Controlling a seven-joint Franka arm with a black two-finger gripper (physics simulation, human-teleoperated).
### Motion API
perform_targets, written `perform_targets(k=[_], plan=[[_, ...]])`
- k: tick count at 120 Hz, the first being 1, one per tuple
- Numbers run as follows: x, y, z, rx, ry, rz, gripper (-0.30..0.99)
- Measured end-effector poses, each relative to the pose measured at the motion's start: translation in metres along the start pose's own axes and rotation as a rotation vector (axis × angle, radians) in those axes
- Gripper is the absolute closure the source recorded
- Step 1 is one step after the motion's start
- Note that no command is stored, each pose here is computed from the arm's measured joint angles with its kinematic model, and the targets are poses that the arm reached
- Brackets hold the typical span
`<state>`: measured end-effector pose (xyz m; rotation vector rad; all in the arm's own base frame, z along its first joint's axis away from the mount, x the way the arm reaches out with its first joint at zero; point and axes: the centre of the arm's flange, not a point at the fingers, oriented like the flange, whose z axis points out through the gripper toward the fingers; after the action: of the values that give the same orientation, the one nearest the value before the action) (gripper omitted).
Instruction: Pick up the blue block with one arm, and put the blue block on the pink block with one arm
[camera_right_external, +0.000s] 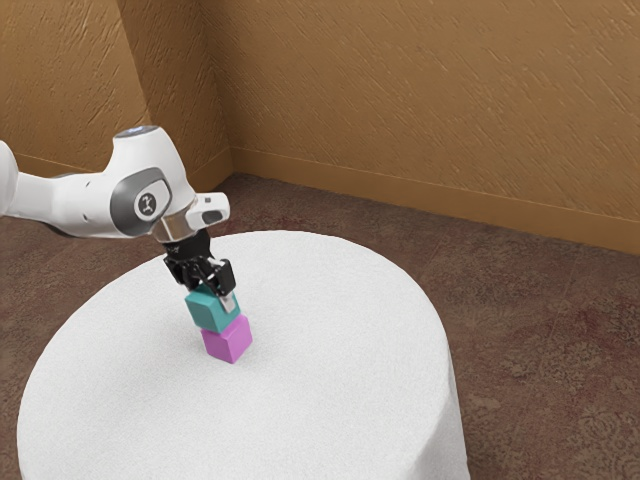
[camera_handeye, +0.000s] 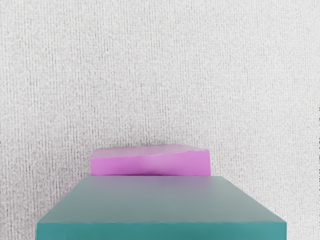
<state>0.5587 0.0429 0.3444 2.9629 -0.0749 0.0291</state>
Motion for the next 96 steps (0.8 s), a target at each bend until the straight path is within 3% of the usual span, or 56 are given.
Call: perform_targets(k=[96], plan=[[0.0071,0.0041,-0.0008,-0.009,0.018,-0.025,0.23]])
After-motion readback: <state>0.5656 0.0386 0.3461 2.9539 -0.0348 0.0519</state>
